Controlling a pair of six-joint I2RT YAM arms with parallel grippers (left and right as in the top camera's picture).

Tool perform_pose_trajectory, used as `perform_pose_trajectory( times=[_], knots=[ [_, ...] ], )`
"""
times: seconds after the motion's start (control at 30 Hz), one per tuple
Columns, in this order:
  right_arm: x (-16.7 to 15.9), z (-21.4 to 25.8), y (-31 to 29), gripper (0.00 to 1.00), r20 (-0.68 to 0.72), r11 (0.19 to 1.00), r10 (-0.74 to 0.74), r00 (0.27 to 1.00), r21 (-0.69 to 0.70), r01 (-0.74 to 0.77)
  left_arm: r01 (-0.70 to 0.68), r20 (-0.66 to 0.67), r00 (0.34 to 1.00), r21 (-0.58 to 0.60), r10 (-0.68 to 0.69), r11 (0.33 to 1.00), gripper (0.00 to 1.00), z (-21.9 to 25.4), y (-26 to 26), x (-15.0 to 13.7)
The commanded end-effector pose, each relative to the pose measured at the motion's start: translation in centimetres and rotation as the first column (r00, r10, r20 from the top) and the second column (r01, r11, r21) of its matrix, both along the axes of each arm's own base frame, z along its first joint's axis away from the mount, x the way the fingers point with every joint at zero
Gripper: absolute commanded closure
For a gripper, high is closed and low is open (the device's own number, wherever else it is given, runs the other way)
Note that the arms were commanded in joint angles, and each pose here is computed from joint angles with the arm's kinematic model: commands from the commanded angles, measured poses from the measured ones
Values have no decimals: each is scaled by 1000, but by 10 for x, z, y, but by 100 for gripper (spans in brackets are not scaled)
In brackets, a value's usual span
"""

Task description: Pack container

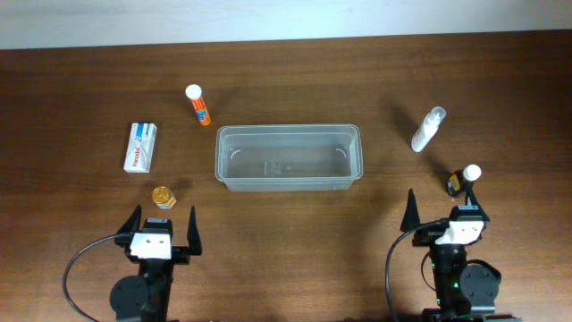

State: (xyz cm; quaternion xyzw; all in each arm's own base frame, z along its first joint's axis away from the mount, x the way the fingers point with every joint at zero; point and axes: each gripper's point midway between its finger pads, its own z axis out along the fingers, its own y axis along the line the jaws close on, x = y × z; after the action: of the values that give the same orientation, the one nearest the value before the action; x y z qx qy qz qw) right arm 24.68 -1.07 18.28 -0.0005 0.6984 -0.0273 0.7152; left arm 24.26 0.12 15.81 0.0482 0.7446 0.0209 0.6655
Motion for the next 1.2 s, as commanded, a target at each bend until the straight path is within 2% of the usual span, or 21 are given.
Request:
perform_pose_trajectory(
  times=[0.0, 0.27, 0.4, 0.53, 0.67, 0.83, 1.03, 1.17],
  knots=[
    [-1, 8, 1, 2, 41, 1000, 1, 999, -8, -1, 8, 5, 1000, -6, -8, 1000, 1, -1, -1, 0],
    [-1, 15, 6, 2, 63, 999, 34, 997, -4, -33, 8, 5, 1000, -6, -8, 1000, 1, -1, -1, 0],
    [-5, 29, 6, 2, 74, 992, 36, 997, 119, -45, 8, 5, 1000, -6, -8, 1000, 1, -1, -1, 0],
    [-6, 51, 7, 2, 47, 987, 43, 998, 150, -49, 8, 5, 1000, -6, -8, 1000, 1, -1, -1, 0],
    [3, 73, 11, 2, -62, 985, 67, 996, 161, -57, 8, 5, 1000, -6, -8, 1000, 0, -1, -1, 0],
    [33, 99, 22, 2, -267, 976, 140, 953, 198, -88, 8, 5, 1000, -6, -8, 1000, 1, -1, -1, 0],
    [73, 113, 27, 2, -553, 965, 192, 811, 257, -54, 8, 5, 1000, -6, -8, 1000, 1, -1, -1, 0],
    [97, 112, 32, 2, -649, 956, 228, 725, 289, -43, 8, 5, 1000, -6, -8, 1000, 0, -1, -1, 0]
  ],
)
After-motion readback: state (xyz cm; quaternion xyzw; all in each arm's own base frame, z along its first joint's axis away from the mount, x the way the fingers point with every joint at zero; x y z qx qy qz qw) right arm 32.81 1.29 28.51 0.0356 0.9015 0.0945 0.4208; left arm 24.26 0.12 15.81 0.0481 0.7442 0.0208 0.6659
